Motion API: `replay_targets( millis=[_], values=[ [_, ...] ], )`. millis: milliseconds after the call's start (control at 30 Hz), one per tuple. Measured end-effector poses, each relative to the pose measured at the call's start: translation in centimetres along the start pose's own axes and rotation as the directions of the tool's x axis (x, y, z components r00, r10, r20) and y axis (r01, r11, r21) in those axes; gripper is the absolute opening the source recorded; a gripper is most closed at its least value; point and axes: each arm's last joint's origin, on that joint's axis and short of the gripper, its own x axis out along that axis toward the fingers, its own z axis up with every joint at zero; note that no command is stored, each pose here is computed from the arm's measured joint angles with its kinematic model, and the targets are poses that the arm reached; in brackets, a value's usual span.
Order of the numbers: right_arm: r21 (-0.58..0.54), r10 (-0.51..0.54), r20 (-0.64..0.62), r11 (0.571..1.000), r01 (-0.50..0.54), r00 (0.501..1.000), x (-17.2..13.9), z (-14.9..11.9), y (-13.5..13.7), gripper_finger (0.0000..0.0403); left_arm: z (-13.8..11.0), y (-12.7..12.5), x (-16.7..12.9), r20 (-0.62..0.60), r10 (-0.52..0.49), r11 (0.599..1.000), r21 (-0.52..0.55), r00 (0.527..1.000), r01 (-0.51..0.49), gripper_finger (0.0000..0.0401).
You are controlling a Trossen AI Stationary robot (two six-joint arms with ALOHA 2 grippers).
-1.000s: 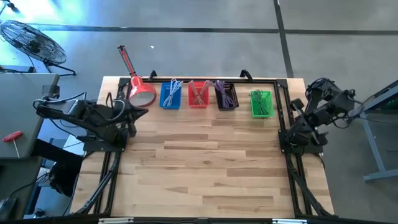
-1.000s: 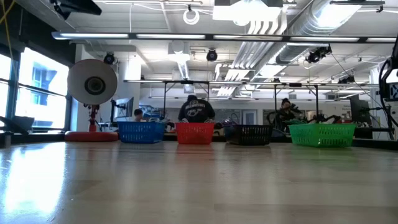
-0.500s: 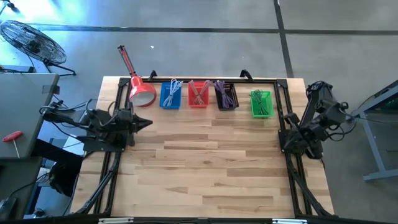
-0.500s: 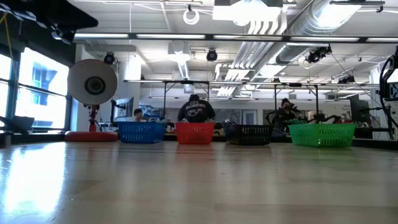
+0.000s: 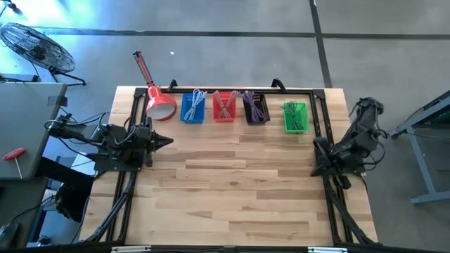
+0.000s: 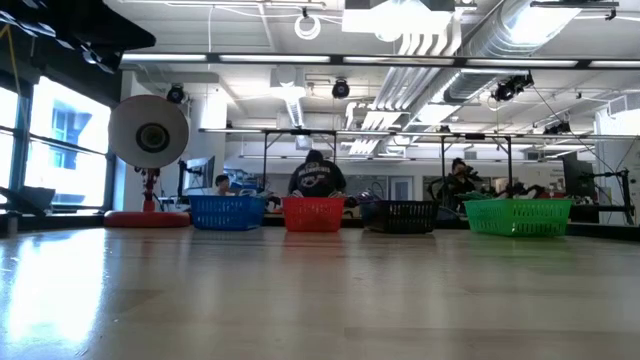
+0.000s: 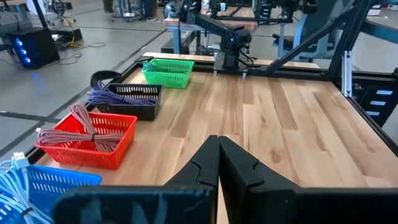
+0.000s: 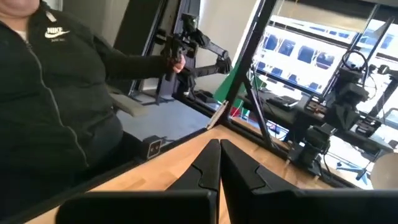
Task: Pick & Place USB Port
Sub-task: Return to Home Position
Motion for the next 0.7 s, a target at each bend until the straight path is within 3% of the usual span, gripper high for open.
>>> replay_targets(
  millis=[200,367,500,700],
  values=[
    [0.061,-0.076,-0.088,0.995,0.081,0.993,1.8,-1.2,-0.7,0.0000,0.0,0.0,0.0,-0.001,-0.001,1.000,0.007,1.000,0.001,0.0000],
    [0.095,-0.015,-0.138,0.995,0.029,0.990,3.4,-2.5,-1.7,0.0000,0.0,0.0,0.0,-0.004,-0.014,1.000,0.008,1.000,0.014,0.0000],
    [0.098,-0.114,-0.218,0.986,0.138,0.969,3.4,-3.4,-3.1,0.0000,-0.1,-0.2,0.0,-0.018,-0.058,0.998,0.012,0.998,0.058,0.0000],
    [0.087,-0.167,-0.193,0.979,0.187,0.967,2.6,-2.5,-4.1,0.0000,-1.7,-0.3,0.5,-0.067,-0.076,0.997,0.018,0.995,0.077,0.0000]
  ],
)
